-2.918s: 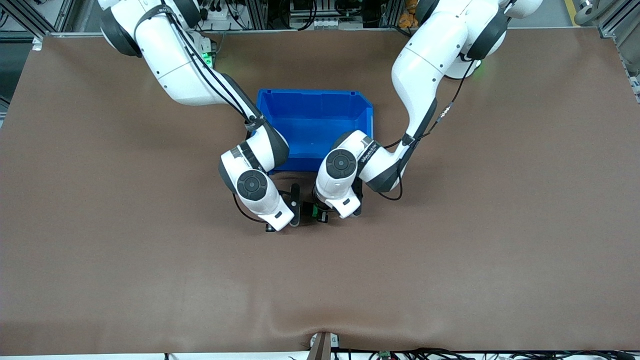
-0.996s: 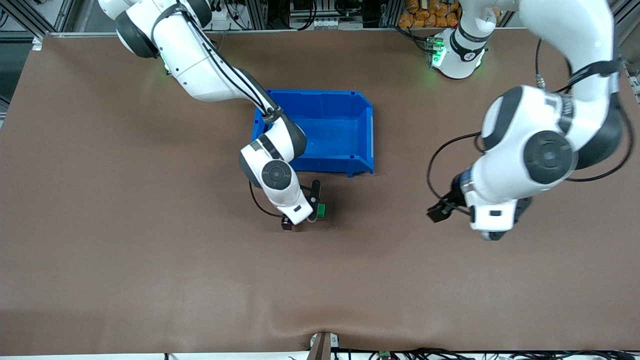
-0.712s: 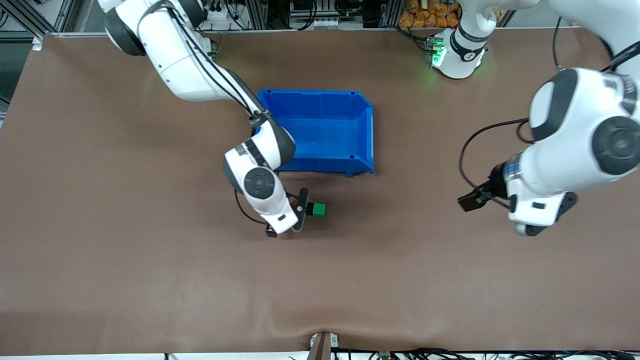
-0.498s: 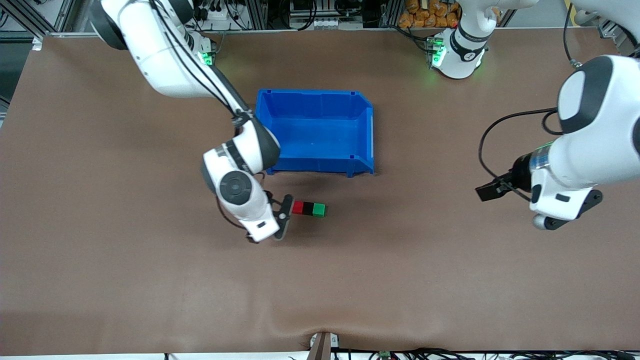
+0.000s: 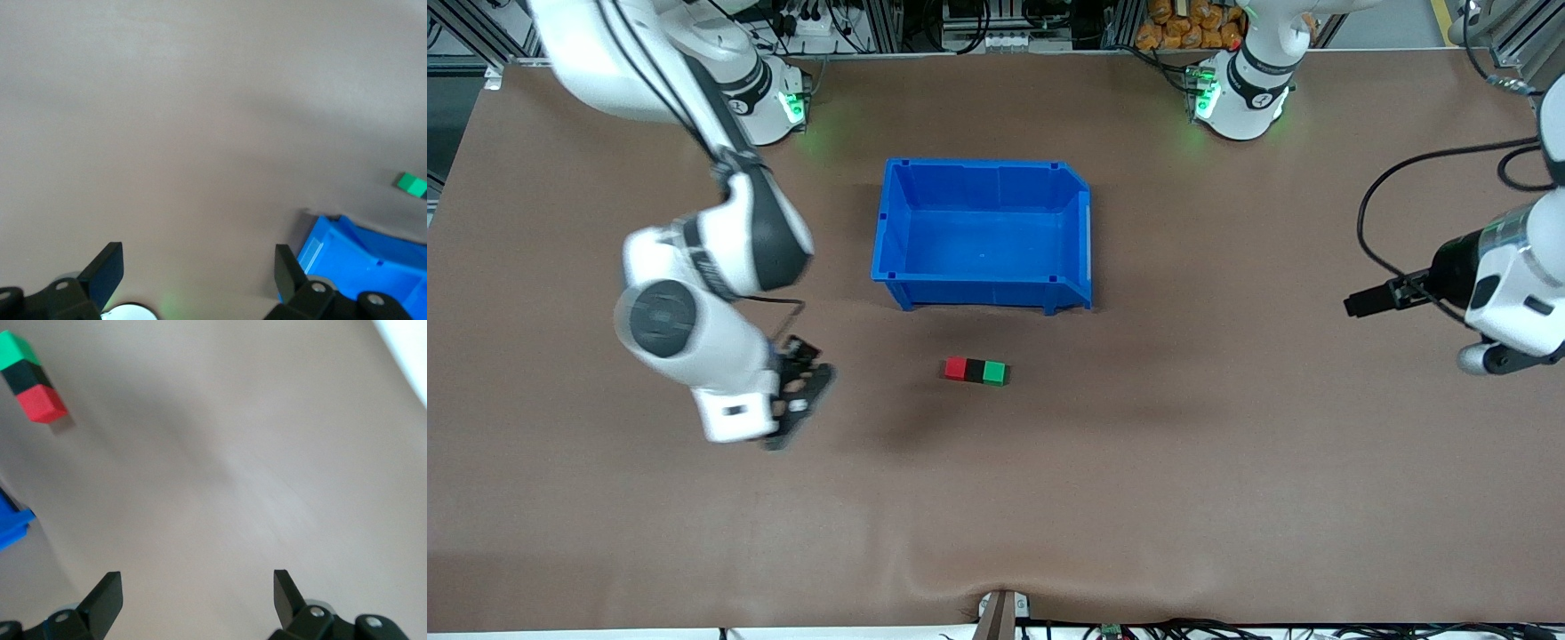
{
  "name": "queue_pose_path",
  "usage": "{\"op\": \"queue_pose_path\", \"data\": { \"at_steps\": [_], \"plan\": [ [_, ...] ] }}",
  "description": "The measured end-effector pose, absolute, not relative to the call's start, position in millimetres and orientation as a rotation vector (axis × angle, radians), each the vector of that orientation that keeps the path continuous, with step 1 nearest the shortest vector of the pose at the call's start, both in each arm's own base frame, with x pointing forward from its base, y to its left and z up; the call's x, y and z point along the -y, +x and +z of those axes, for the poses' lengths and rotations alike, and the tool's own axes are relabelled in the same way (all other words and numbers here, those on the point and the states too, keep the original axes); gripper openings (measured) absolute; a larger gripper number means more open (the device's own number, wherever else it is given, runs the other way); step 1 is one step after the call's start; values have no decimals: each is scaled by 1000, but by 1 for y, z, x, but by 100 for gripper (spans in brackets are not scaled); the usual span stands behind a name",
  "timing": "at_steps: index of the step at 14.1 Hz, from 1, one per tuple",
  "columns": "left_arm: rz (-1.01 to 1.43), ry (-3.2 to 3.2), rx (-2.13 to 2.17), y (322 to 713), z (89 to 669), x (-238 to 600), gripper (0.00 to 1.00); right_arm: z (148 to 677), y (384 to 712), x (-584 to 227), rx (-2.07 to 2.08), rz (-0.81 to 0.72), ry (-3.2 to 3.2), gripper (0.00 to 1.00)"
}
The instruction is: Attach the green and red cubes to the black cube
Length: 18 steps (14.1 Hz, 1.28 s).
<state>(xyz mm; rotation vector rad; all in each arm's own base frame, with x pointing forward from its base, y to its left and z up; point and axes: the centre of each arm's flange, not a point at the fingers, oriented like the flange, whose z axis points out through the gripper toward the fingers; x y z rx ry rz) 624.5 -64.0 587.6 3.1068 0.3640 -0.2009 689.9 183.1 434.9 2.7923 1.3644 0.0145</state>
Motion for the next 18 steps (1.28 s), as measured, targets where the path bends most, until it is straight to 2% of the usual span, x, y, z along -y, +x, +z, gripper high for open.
{"op": "queue_pose_path", "data": {
  "at_steps": [2, 5, 11, 15, 18],
  "plan": [
    [-183, 3109, -338, 615, 599, 68, 100, 482, 690, -117, -1209, 46, 2853, 100],
    [-172, 3112, -325, 606, 607, 71, 100, 535, 672, -44, -991, 27, 2936, 100],
    [-166, 3129, -303, 561, 613, 68, 100, 632, 603, 12, -516, -26, 3055, 100],
    [-139, 3131, -298, 549, 620, 69, 100, 658, 563, 49, -222, -111, 3167, 100],
    [-140, 3131, -300, 549, 620, 68, 100, 654, 543, 46, -100, -187, 3186, 100]
  ]
}}
